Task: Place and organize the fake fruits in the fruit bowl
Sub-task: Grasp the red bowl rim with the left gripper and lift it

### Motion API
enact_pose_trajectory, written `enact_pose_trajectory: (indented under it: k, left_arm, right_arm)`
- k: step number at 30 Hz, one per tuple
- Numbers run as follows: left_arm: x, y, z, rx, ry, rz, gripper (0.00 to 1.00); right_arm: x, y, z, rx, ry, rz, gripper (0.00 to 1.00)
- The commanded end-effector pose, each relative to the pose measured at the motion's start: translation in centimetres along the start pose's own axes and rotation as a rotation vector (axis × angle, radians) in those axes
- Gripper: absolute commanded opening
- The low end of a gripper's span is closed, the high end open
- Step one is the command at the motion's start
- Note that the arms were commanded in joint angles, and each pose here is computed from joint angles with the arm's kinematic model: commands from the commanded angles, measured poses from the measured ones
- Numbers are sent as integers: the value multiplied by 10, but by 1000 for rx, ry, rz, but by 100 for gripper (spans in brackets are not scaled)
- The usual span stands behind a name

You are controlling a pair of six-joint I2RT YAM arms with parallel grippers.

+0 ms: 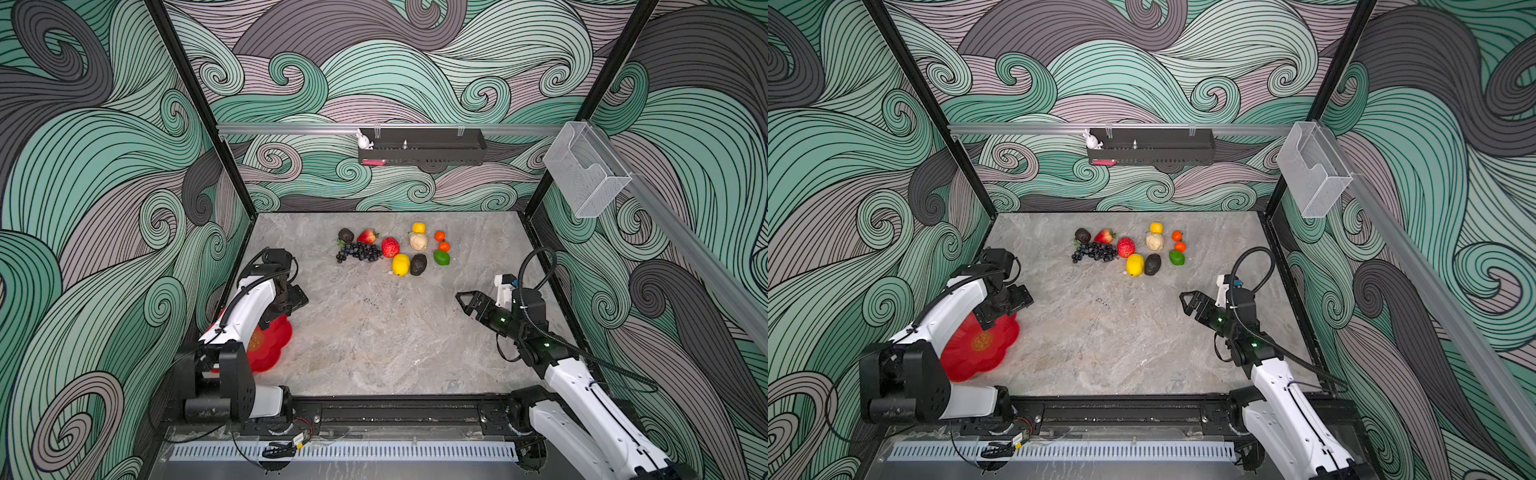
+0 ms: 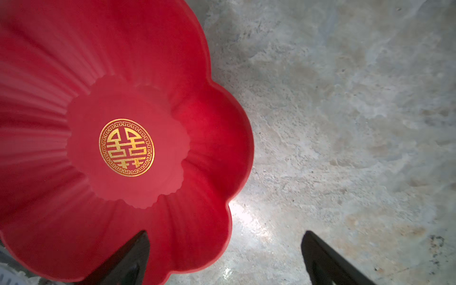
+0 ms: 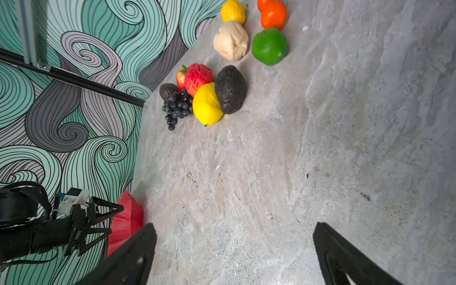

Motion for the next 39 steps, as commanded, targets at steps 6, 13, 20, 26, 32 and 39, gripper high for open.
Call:
enact_pose_trajectory:
  k: [6,13,20,26,32,39]
  left_arm:
    - [-5,2,20,103,68,-43,99]
    - [-12,0,36,144,44,-59,99]
    - [-24,-6,44,178,-59,-48,99]
    - [-37,-18,44,208,-105,-8,99]
    - [-63,-46,36,211,-142,95,99]
    - [-102,-80,10,176,-246,192,99]
  right_arm:
    - [4,-9,7,88,12,8,100]
    - [3,-16,10,103,3,-16,100]
    - [10,-10,5,93,-32,-86,100]
    - [4,1,-6,70,-212,-122,100]
    - [4,13,-13,23,-301,-138,100]
    - [-1,25,-21,-18,-360,-125,100]
Point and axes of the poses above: each gripper's point midway between its finger pads, its own z axis out along the fingers, its own x axis along the line the jaws close on, y = z × x, the point moved 8 cm from there along -z, back along the fingers
